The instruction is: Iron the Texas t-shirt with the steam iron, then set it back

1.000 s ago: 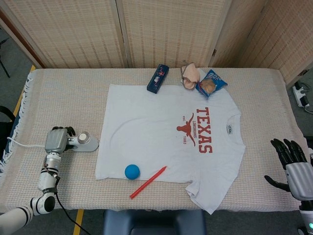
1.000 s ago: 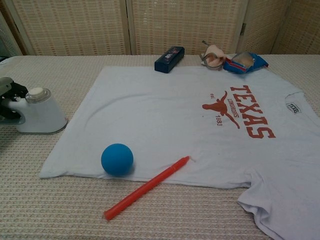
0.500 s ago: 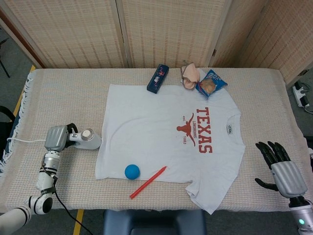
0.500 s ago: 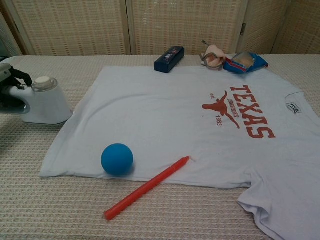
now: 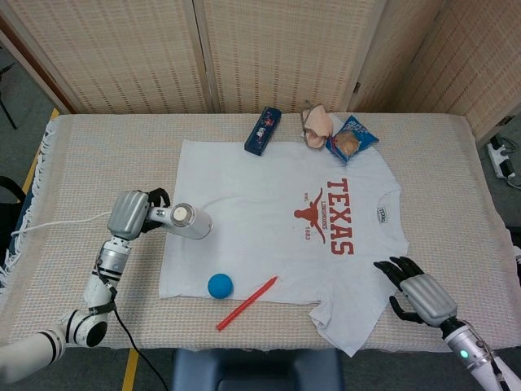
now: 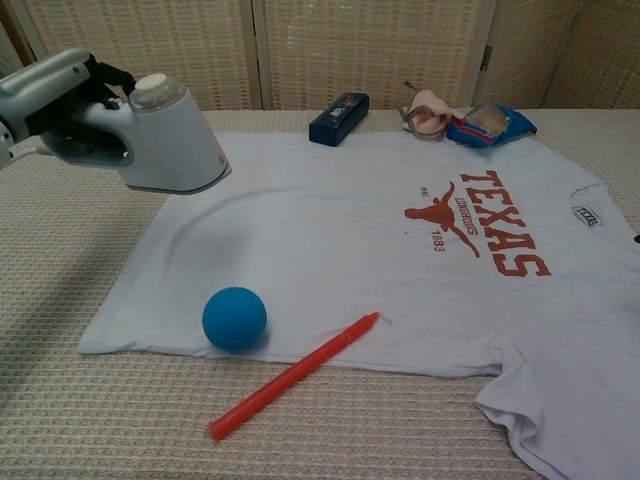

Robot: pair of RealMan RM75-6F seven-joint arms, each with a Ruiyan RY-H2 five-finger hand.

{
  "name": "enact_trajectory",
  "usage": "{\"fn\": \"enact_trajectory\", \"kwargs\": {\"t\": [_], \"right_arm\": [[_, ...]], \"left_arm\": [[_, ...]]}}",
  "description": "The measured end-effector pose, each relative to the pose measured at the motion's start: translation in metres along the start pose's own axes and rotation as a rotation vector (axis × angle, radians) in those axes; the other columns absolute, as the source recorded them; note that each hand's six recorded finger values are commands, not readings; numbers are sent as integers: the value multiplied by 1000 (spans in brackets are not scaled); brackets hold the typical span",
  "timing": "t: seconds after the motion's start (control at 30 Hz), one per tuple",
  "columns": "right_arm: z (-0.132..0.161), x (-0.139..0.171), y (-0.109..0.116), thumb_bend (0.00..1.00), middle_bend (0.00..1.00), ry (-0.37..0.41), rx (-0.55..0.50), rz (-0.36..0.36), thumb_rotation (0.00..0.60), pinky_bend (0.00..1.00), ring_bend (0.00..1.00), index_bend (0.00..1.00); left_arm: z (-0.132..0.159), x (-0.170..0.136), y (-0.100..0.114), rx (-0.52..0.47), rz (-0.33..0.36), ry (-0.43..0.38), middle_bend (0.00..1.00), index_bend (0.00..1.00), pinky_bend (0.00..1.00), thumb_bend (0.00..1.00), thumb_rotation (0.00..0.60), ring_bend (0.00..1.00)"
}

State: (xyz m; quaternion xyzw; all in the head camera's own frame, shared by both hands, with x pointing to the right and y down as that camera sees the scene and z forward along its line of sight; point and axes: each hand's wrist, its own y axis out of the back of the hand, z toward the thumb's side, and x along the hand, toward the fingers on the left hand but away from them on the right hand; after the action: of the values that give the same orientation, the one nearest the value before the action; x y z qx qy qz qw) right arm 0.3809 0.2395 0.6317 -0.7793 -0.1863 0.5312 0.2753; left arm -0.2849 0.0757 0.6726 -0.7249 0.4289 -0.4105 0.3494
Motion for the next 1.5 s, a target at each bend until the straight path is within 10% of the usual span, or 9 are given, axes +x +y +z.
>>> {"fn": "enact_trajectory", "kwargs": {"t": [0.67, 1.13, 1.5], "right_arm": [[10, -34, -38, 811, 90, 74, 6, 108, 410, 0, 0, 0], [13, -36, -43, 812, 90, 67, 15, 129, 412, 0, 0, 0], [13, -39, -45, 813, 90, 58, 27, 139, 415, 0, 0, 0]], "left_arm": [[100, 36, -88, 135, -123, -172, 929, 835, 715, 286, 600, 777], [78, 41, -121, 322, -115, -160, 920, 833, 715, 286, 600, 768], [15, 37, -101, 362, -85, -58, 919, 832, 715, 286, 600, 768]]}}
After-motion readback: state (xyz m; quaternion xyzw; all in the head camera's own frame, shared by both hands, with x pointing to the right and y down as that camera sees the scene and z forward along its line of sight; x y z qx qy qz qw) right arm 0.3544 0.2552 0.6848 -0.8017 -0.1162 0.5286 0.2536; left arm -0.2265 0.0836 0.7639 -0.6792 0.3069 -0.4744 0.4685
